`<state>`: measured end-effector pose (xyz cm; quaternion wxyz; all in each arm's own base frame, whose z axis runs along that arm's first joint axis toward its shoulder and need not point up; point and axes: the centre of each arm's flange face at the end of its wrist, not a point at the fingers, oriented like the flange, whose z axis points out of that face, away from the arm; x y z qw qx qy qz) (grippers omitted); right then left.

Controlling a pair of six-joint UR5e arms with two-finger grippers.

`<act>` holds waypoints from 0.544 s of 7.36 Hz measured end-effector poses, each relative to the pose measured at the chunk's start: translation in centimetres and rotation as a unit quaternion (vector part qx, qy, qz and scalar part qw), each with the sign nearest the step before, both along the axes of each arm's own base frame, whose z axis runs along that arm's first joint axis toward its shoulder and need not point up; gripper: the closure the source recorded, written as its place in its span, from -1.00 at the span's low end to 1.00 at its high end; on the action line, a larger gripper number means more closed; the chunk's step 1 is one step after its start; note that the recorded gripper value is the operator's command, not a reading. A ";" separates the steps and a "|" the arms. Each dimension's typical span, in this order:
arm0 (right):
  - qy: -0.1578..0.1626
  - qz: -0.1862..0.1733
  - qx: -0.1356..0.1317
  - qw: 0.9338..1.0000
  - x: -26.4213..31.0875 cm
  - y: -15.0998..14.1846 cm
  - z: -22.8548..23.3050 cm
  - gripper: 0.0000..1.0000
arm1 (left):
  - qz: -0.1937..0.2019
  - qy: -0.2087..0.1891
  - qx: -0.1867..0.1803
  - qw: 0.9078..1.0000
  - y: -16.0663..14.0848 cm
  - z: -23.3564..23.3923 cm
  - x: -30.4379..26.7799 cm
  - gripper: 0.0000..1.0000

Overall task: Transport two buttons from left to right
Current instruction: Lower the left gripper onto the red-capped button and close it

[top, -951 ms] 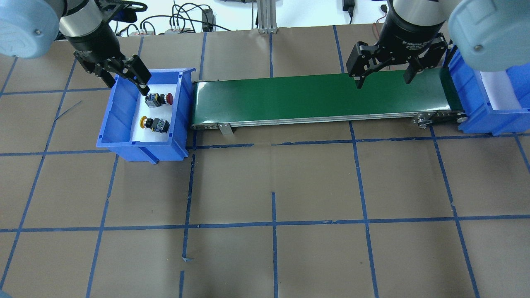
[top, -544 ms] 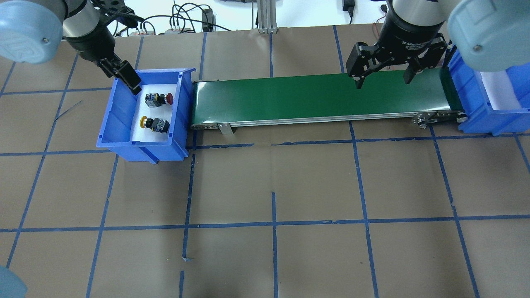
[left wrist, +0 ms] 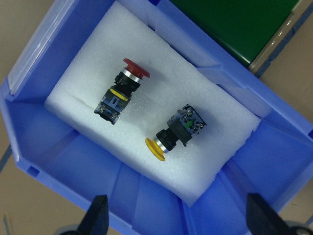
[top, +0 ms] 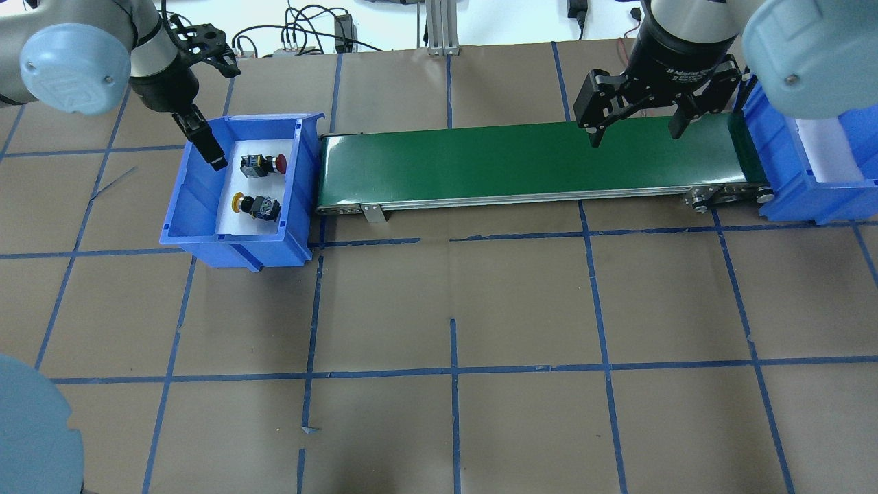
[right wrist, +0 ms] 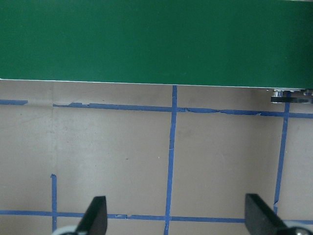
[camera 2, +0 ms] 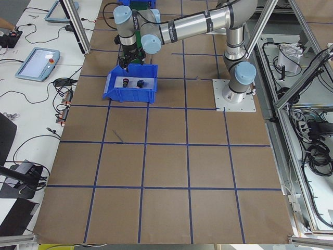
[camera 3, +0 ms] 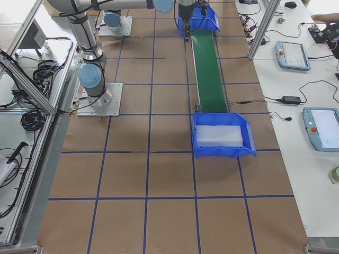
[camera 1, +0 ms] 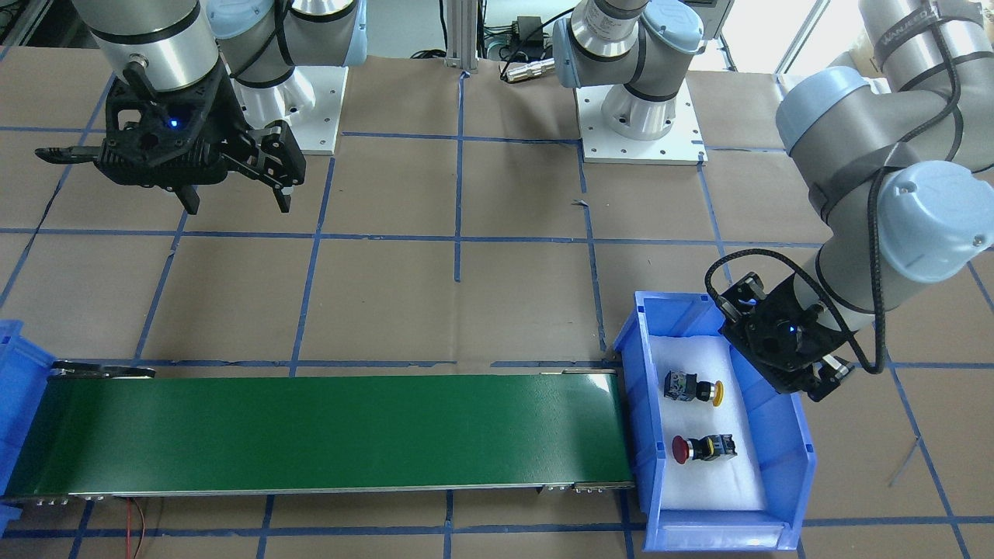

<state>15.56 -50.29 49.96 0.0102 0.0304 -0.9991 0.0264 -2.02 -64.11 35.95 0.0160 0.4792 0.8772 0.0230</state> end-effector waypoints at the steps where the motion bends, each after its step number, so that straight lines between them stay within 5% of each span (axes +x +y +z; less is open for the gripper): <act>1: 0.000 0.000 0.000 1.000 0.0 0.0 0.0 -1.00 | -0.039 -0.002 -0.015 0.999 -1.5 -1.5 0.3 -1.00; 4: 0.000 0.000 0.000 1.000 0.0 0.0 0.0 -1.00 | -0.081 -0.005 -0.042 0.996 -4.7 -6.4 0.6 -1.00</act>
